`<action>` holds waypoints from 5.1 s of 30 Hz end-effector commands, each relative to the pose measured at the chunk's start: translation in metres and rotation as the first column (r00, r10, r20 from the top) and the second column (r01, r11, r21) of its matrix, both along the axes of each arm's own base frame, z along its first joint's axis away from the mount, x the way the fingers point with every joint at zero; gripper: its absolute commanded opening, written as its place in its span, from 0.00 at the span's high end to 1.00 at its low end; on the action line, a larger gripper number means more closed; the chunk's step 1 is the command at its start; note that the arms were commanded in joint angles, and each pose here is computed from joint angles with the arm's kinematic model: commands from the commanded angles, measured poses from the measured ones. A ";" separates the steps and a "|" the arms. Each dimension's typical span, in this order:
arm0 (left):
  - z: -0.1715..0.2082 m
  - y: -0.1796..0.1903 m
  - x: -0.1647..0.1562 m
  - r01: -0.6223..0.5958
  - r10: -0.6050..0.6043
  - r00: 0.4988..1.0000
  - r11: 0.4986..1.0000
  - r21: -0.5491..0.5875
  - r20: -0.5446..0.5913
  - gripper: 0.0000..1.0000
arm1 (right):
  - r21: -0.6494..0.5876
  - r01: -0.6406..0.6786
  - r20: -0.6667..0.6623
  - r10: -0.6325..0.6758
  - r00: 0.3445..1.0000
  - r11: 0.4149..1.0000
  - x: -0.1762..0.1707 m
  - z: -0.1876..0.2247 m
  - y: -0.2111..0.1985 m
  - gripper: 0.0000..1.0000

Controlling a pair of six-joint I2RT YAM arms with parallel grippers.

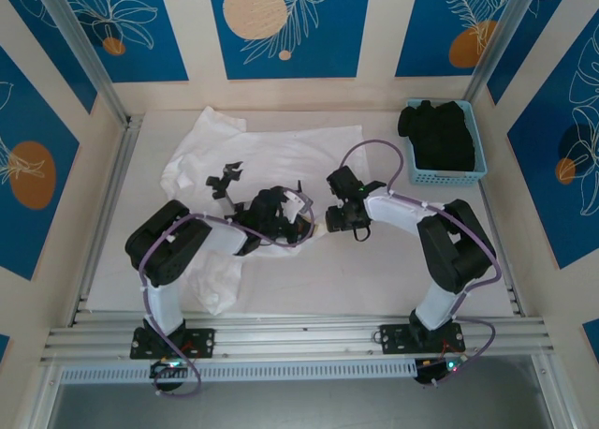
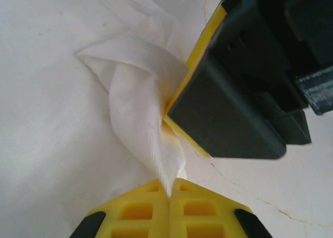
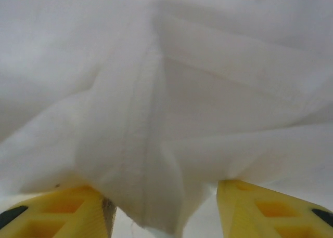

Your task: Fold the inside-out t-shirt

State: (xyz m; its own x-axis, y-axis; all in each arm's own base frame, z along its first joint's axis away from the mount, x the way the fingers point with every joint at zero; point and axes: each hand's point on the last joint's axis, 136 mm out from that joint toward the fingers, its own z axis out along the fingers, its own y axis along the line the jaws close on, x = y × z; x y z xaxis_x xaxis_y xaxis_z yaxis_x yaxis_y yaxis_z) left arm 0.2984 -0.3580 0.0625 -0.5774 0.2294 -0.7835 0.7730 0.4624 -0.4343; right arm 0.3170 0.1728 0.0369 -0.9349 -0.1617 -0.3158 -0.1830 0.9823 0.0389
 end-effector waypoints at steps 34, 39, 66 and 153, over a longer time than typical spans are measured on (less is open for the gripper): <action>-0.010 0.001 -0.001 0.024 -0.025 0.998 1.000 -0.013 -0.052 1.00 | -0.077 -0.104 0.053 0.108 0.993 0.992 0.011 0.016 -0.003 0.46; -0.010 0.001 -0.001 0.024 -0.025 0.998 1.000 -0.013 -0.052 1.00 | -0.149 -0.059 0.075 0.071 0.995 0.987 0.023 0.017 -0.019 0.47; -0.016 0.000 -0.003 0.035 -0.036 0.997 0.999 -0.015 -0.066 1.00 | 0.020 -0.058 0.065 0.057 0.996 0.998 0.035 0.017 -0.014 0.85; -0.015 -0.008 -0.003 0.062 -0.065 0.996 0.997 -0.038 -0.061 1.00 | 0.270 0.074 -0.049 -0.063 0.997 0.960 0.000 0.019 -0.028 0.88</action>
